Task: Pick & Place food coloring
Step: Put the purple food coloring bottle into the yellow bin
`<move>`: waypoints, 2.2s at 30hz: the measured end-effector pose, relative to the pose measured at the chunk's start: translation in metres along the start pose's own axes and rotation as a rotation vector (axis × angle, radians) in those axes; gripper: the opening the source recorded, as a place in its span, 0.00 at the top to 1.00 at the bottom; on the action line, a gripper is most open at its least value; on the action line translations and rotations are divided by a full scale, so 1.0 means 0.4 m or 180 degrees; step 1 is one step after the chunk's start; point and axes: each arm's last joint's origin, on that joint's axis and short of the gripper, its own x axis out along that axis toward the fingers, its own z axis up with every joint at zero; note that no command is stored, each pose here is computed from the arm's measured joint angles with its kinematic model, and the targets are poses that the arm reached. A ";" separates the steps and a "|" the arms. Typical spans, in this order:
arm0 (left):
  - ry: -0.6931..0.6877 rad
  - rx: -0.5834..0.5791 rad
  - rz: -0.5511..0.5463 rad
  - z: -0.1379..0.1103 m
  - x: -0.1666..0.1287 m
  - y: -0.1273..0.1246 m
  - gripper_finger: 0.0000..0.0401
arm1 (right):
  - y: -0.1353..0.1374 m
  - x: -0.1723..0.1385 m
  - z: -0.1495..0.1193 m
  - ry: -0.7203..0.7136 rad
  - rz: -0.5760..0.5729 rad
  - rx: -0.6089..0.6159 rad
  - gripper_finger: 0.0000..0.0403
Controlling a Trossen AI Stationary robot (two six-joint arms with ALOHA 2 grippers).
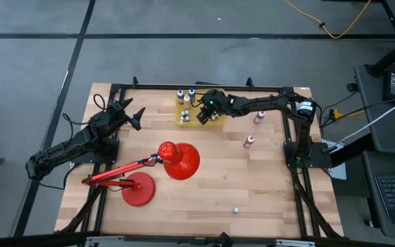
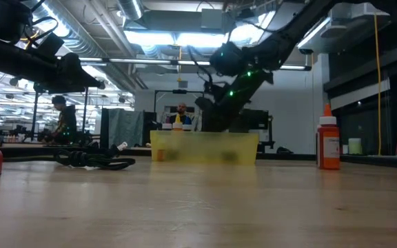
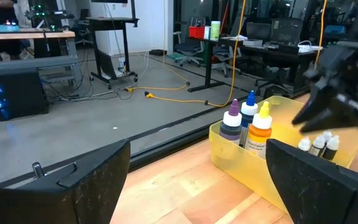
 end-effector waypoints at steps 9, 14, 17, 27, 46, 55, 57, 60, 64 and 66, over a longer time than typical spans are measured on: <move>0.0000 0.0000 0.0000 0.000 0.000 0.000 0.09 | 0.033 -0.207 0.057 -0.0150 -0.0009 -0.0408 0.68; 0.0000 0.0000 0.0001 0.000 0.000 0.000 0.09 | 0.095 -0.318 0.020 0.0058 0.0378 -0.0819 0.57; 0.0000 0.0000 0.0003 0.000 0.000 0.000 0.09 | 0.132 -0.380 -0.019 0.0358 0.0518 -0.1008 0.46; -0.0003 -0.0002 0.0000 0.000 0.000 0.000 0.09 | 0.321 -0.573 -0.204 0.1135 0.1731 -0.2243 0.33; -0.0011 -0.0004 0.0000 0.001 0.000 0.000 0.09 | 0.555 -0.625 -0.501 0.1493 0.2393 -0.3128 0.34; -0.0010 -0.0004 -0.0001 0.001 0.000 0.000 0.09 | 0.576 -0.595 -0.543 0.1474 0.2227 -0.3251 0.34; -0.0010 -0.0005 -0.0001 0.001 0.000 0.000 0.09 | 0.577 -0.589 -0.544 0.1465 0.2206 -0.3247 0.34; -0.0008 -0.0003 -0.0001 0.001 0.000 0.000 0.09 | 0.582 -0.580 -0.552 0.1473 0.2196 -0.3275 0.34; -0.0004 -0.0002 -0.0001 0.000 0.000 0.000 0.09 | 0.588 -0.570 -0.562 0.1478 0.2195 -0.3285 0.34; 0.0000 0.0001 0.0001 0.000 0.000 0.000 0.09 | 0.590 -0.570 -0.561 0.1452 0.2214 -0.3267 0.35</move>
